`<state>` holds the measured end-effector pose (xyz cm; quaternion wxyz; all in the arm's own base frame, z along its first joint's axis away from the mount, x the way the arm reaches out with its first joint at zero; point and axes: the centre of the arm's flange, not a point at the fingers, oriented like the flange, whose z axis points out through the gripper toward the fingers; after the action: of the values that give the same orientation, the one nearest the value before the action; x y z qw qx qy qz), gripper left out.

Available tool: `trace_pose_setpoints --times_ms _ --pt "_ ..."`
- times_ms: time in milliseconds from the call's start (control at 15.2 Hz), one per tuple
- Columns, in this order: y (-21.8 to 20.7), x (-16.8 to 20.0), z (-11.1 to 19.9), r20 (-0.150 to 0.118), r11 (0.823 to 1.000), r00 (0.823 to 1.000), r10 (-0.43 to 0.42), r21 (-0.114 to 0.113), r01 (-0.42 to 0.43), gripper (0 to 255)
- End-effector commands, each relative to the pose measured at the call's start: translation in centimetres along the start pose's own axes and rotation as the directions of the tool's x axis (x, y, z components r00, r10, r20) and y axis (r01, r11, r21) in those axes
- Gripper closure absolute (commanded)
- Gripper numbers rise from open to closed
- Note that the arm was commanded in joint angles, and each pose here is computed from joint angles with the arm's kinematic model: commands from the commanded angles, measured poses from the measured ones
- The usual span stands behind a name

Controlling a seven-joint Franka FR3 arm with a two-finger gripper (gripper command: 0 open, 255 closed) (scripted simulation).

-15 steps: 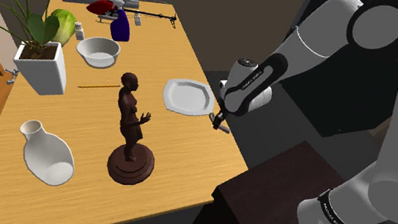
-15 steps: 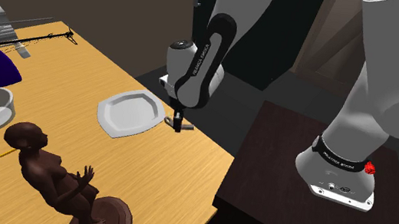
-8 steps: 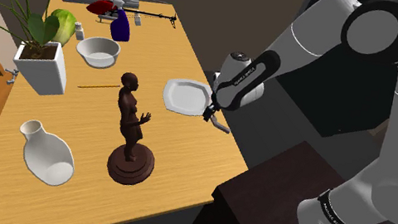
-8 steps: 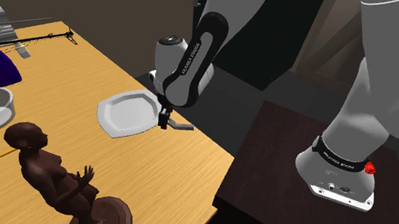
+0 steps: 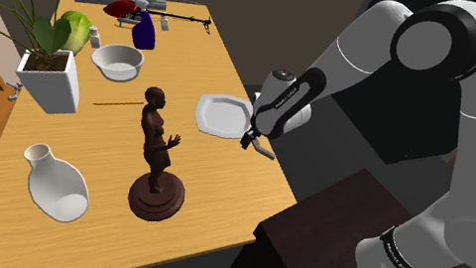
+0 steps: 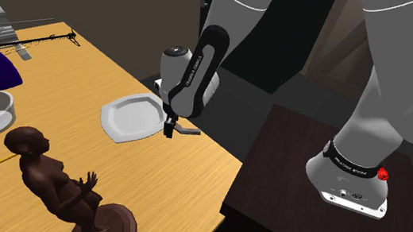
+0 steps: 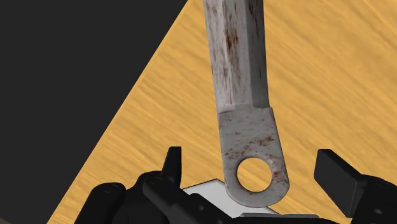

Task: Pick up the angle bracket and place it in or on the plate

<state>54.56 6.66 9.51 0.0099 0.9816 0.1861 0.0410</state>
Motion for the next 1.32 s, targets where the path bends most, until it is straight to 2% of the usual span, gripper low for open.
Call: trace_pose_setpoints --times_ms 0,198,264,858,1254 --pt "0.0 0.0 0.1 0.000 1.000 1.000 0.000 0.000 0.000 0" --pt "0.0 0.0 0.1 0.000 1.000 1.000 0.000 0.000 0.000 0" --pt "0.0 0.0 0.1 0.000 1.000 1.000 0.000 0.000 0.000 255" --pt "0.0 0.0 0.1 0.000 1.000 1.000 0.000 0.000 0.000 255" --pt "0.1 0.3 -3.1 0.000 1.000 1.000 0.000 0.000 0.000 255"
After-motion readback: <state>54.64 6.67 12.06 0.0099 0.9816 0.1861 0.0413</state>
